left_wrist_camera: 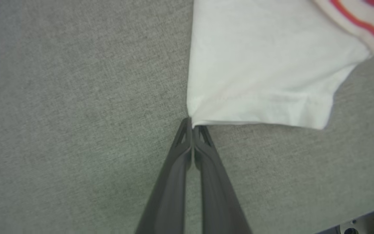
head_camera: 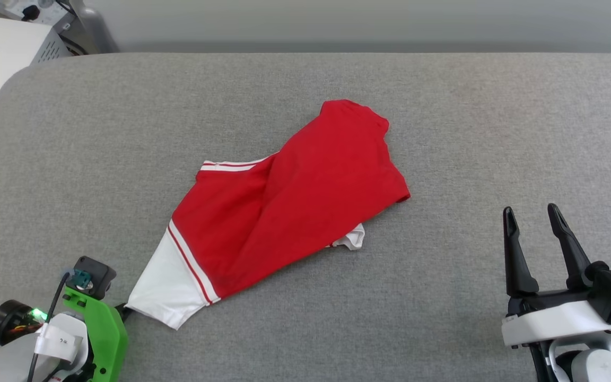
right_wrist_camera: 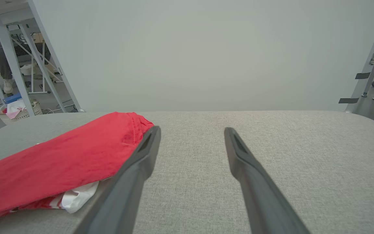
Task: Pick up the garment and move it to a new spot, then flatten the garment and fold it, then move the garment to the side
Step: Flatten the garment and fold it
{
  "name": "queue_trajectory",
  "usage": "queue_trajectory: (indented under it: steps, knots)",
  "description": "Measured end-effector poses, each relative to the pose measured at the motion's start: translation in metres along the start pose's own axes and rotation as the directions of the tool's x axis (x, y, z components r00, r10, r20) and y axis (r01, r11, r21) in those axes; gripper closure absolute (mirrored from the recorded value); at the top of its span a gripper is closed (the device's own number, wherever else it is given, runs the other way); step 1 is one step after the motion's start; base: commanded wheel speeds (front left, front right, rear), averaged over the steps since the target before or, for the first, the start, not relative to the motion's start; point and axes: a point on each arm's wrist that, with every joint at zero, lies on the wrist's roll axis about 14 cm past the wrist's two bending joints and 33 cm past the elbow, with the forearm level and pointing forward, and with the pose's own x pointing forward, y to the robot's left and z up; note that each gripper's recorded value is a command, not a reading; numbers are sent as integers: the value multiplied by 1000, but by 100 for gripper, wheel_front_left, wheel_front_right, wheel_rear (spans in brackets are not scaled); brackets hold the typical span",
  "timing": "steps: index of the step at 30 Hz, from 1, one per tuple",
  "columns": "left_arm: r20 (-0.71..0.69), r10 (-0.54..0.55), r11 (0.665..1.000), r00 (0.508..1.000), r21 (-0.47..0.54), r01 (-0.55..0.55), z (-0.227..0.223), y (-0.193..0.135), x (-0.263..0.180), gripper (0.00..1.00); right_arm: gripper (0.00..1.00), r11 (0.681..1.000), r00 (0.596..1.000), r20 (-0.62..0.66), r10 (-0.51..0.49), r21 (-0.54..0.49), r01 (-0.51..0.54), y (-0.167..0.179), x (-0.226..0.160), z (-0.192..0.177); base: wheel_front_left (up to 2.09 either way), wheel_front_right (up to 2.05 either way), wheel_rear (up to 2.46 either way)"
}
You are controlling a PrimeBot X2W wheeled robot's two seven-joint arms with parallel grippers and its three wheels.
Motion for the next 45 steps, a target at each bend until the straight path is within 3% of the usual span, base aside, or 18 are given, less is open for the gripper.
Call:
queue_trajectory:
  steps: [2, 3, 8, 12, 16, 22, 28, 34, 38, 40, 45]
  knots:
    - [37, 0, 999, 999, -42, 2, 4, -4, 0, 95, 0, 1000, 1000, -2, -2, -1, 2, -1, -3, 0, 0, 0, 0]
    - [55, 1, 998, 998, -55, 2, 5, -5, 0, 0, 0, 1000, 1000, -5, -2, -3, 2, -1, -4, -1, 0, 0, 0]
    - [284, 78, 995, 956, -84, -56, 44, -4, -10, 0, 0, 1000, 1000, -2, 7, -10, -7, 3, -10, 3, 0, 0, 0]
    - [487, 213, 977, 847, -133, -169, 87, 10, -34, 0, 0, 1000, 1000, 23, 5, -17, -5, 3, -14, 13, 0, 0, 0]
    - [580, 285, 958, 763, -180, -221, 109, 10, -59, 0, 0, 1000, 999, 54, 2, -31, -1, 1, -17, 24, 0, 0, 0]
    - [713, 394, 917, 580, -257, -306, 137, 8, -107, 0, 0, 998, 994, 104, 27, -62, -21, 7, -12, 40, 0, 0, 0]
    - [742, 484, 868, 463, -340, -362, 132, 4, -127, 0, 0, 992, 975, 217, 59, -124, -32, 13, 9, 76, 0, 0, 0]
    - [753, 507, 855, 420, -378, -355, 128, -7, -131, 0, 0, 971, 939, 292, 179, -207, -120, 27, 43, 107, 0, 0, 0]
    - [751, 525, 845, 401, -404, -350, 127, -7, -131, 0, 0, 941, 915, 275, 294, -251, -227, 44, 73, 110, 0, 0, 0]
    - [749, 529, 843, 399, -411, -346, 127, -7, -130, 0, 0, 924, 912, 226, 342, -259, -282, 54, 87, 103, 0, 0, 0]
    - [730, 555, 829, 399, -443, -342, 126, -4, -121, 0, 0, 845, 882, 3, 471, -288, -450, 88, 128, 82, 0, 0, 0]
